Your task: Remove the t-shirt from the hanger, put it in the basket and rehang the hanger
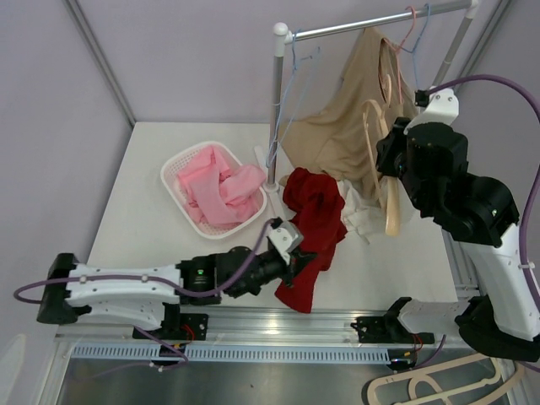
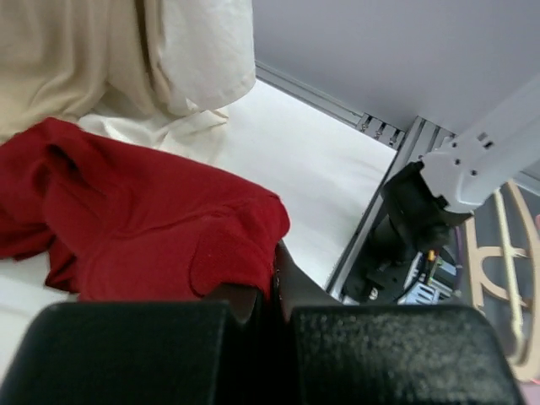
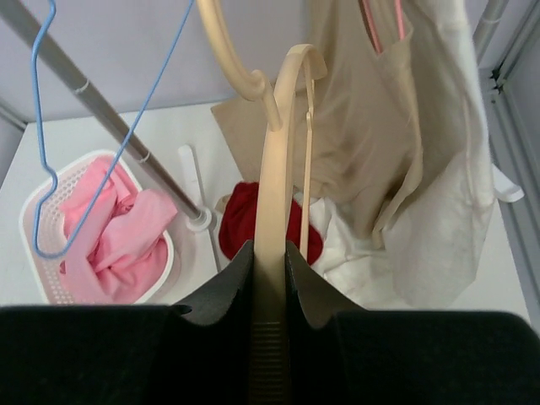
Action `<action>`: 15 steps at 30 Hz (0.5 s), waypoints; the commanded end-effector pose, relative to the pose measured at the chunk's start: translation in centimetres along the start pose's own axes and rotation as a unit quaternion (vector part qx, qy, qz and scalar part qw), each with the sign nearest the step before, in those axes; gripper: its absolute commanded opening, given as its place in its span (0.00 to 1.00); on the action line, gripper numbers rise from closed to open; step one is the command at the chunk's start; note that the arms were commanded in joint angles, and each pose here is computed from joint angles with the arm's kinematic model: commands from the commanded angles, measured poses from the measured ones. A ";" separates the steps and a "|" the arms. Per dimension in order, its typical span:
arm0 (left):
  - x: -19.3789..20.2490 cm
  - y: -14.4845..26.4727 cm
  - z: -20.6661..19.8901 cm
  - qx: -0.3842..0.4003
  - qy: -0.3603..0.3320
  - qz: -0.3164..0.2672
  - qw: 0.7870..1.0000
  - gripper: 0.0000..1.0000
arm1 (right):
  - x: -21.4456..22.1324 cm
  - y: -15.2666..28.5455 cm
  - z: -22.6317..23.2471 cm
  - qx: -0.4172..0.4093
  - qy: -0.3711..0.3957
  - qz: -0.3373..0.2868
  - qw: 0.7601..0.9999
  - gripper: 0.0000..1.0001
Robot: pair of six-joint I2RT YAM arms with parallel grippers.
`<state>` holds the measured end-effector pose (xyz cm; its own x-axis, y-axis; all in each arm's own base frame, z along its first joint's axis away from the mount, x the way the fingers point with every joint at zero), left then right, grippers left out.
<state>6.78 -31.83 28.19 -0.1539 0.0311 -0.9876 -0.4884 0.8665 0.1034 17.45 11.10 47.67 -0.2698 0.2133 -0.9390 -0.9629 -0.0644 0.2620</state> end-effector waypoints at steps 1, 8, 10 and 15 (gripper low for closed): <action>-4.6 4.3 1.1 -0.014 0.056 -0.041 0.998 0.01 | -3.4 -0.8 0.1 -0.028 0.007 -0.046 0.998 0.00; -13.3 10.5 8.1 -0.137 0.015 -0.086 0.987 0.01 | -5.5 -4.8 0.3 -0.024 0.028 -0.048 0.998 0.00; -15.2 11.9 9.9 -0.158 0.005 -0.107 0.982 0.01 | -5.6 -6.4 0.7 -0.037 0.036 -0.029 0.998 0.00; -20.7 14.5 11.6 -0.213 -0.040 -0.152 0.964 0.01 | -7.5 -7.4 0.9 -0.047 0.042 -0.062 0.996 0.00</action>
<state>12.65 -15.43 46.23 0.0326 -0.1854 -0.9821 -0.8080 0.5735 -0.1350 26.86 10.89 50.01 -0.2500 0.1437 -0.9575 -0.9679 -0.0632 0.2432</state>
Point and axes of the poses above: each gripper's point midway between its finger pads, its own y axis back along the fingers, its own z axis along the line the jaws close on, x = y × z, the point moved 8 cm from there along y, back along the fingers, and after that the axes turned 2 degrees about -y, right-handed, at the moved point
